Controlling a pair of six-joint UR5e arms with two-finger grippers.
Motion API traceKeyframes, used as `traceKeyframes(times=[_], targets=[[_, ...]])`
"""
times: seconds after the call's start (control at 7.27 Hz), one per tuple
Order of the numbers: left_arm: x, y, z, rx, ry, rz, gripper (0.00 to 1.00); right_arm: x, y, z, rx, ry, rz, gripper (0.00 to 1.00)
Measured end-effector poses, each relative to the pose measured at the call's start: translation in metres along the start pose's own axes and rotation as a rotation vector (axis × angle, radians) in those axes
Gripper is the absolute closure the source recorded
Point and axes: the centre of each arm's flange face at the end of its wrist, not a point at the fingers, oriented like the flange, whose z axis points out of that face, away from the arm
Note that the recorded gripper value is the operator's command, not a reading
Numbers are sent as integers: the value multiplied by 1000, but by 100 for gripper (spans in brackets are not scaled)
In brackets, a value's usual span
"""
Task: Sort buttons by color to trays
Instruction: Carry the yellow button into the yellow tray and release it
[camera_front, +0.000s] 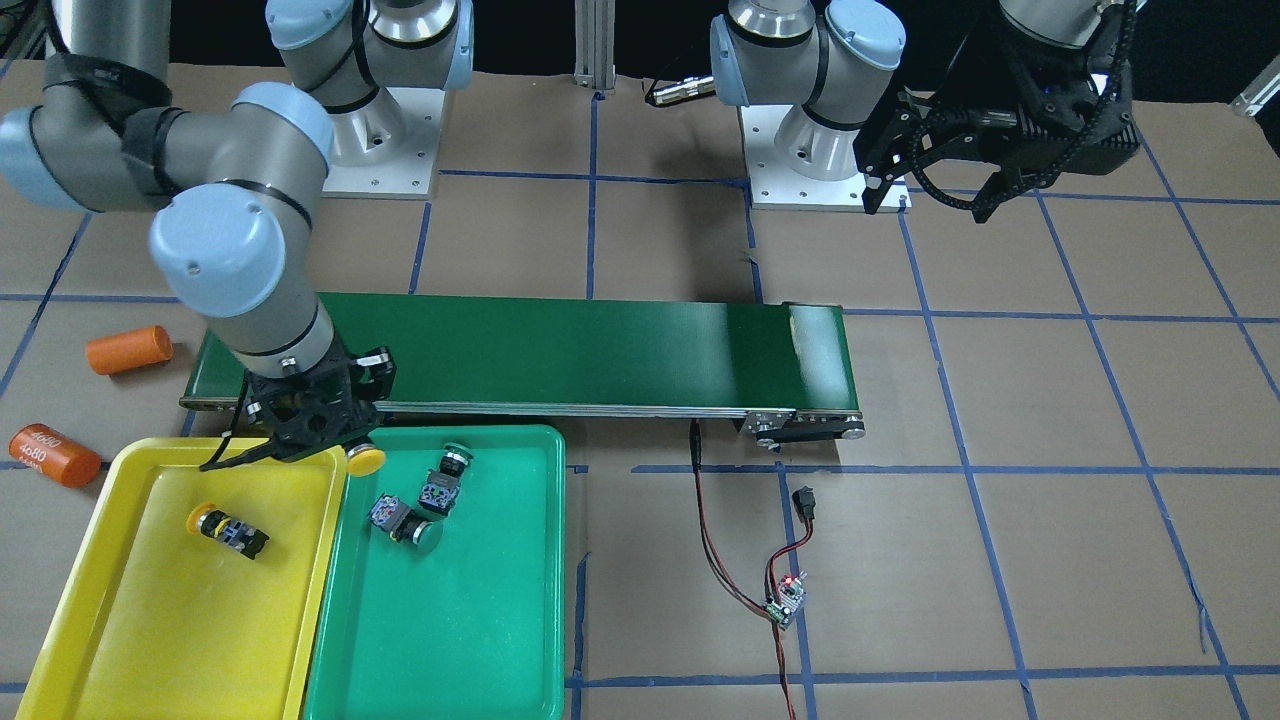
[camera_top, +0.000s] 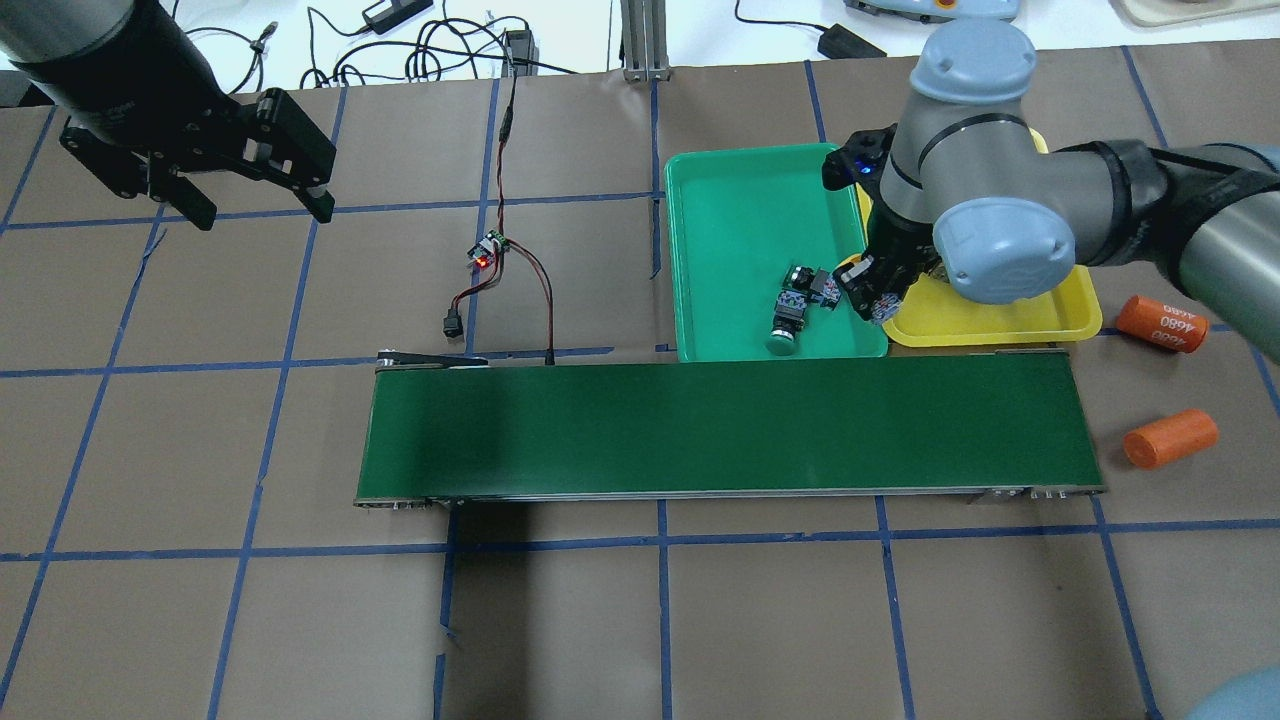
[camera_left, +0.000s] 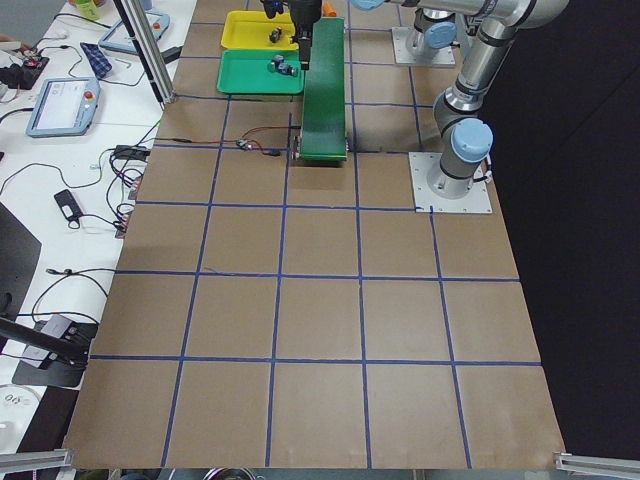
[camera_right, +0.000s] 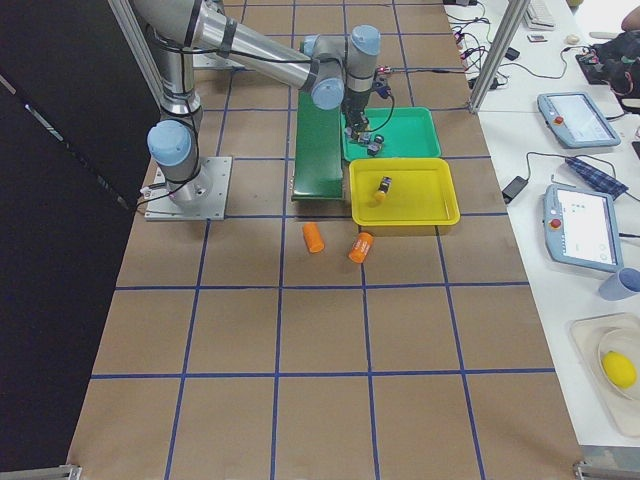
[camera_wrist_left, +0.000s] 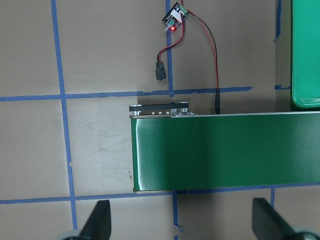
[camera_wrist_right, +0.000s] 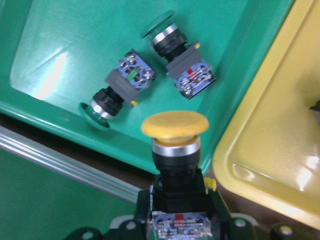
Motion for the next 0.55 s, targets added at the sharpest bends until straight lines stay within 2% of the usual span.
traceKeyframes(times=[0.14, 0.28, 0.55], targets=[[0, 0, 0, 0, 0, 0, 0, 41, 2, 10, -13, -14, -42, 78], [0, 0, 0, 0, 0, 0, 0, 72, 7, 21, -22, -30, -79, 1], [0, 0, 0, -1, 0, 0, 0, 97, 12, 36, -36, -46, -159, 0]])
